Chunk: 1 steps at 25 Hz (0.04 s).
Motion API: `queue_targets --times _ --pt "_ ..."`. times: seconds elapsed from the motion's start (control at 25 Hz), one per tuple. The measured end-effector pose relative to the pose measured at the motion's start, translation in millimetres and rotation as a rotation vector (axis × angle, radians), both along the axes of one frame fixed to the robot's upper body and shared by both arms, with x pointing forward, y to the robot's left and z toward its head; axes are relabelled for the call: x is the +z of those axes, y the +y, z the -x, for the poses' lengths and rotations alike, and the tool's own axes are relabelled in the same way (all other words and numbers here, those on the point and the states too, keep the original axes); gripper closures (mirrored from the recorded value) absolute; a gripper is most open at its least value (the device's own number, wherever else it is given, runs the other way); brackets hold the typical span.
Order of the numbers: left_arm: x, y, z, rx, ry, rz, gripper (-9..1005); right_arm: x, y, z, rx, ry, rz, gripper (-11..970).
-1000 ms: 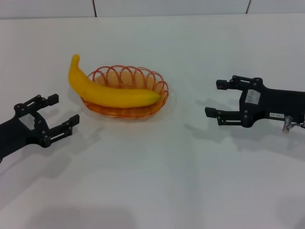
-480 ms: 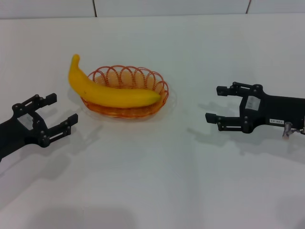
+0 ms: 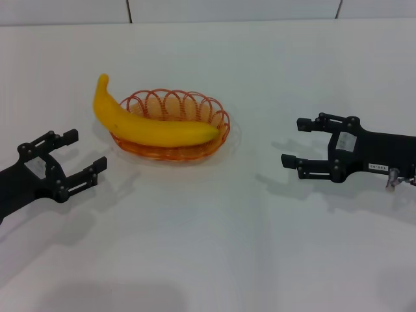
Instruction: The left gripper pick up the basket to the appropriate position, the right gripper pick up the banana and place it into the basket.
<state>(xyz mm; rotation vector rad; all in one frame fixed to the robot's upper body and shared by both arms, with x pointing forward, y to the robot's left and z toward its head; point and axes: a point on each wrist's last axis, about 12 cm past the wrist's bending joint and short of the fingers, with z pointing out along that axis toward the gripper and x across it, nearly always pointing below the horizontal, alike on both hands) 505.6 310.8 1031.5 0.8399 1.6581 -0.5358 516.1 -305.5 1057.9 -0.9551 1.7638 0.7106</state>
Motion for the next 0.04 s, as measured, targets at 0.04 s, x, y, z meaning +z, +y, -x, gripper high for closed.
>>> queue_targets --times 0.04 --pt "0.0 0.0 0.0 0.0 0.0 0.0 207 0.0 0.0 0.0 0.0 0.0 0.0 117"
